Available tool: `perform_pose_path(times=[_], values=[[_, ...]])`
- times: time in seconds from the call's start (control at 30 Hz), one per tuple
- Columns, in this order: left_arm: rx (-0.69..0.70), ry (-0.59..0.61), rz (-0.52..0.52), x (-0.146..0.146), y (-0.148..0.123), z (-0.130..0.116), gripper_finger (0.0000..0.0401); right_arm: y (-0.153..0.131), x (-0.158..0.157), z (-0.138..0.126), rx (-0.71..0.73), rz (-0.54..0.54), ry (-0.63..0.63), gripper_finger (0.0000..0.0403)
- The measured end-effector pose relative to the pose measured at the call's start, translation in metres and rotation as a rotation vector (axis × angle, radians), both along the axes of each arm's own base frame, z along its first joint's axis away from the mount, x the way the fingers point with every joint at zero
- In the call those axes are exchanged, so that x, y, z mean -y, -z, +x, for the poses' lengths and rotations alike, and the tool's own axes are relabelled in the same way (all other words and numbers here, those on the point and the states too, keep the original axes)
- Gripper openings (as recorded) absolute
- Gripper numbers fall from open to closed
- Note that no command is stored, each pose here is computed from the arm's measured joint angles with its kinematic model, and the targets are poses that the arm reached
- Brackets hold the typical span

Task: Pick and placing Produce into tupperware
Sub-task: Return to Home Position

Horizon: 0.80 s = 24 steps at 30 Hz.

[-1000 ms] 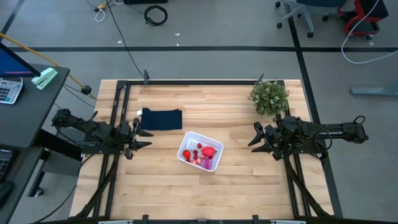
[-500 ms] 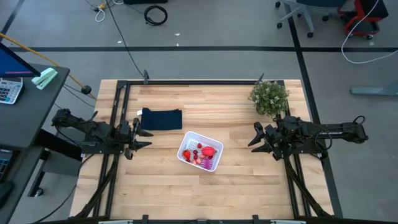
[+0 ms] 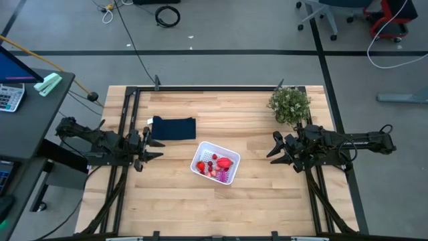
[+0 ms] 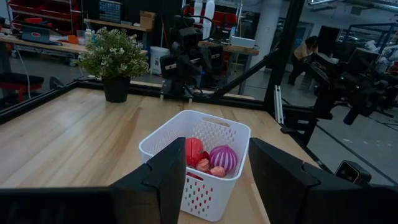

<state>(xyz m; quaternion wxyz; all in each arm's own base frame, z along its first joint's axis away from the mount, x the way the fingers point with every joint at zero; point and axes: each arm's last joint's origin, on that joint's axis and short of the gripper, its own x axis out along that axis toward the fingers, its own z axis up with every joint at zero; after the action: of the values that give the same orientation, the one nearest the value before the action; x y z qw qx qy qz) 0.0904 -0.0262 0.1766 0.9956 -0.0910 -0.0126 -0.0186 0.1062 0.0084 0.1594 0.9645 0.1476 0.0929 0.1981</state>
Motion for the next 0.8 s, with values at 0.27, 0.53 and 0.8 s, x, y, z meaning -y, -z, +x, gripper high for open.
perform_pose_path(times=[0.27, 0.53, 0.8], values=[[0.0, 0.0, 0.0, 0.0, 0.0, 0.0, 0.0177, 0.0, 0.0, 0.0, 0.001, 0.0, 0.0, 0.0155], [0.0, 0.0, 0.0, 0.0, 0.0, 0.0, 0.0183, 0.0, 0.0, 0.0, 0.0, 0.0, 0.0, 0.0155], [0.0, 0.0, 0.0, 0.0, 0.0, 0.0, 0.0177, 0.0, 0.0, 0.0, 0.0, 0.0, 0.0, 0.0155]])
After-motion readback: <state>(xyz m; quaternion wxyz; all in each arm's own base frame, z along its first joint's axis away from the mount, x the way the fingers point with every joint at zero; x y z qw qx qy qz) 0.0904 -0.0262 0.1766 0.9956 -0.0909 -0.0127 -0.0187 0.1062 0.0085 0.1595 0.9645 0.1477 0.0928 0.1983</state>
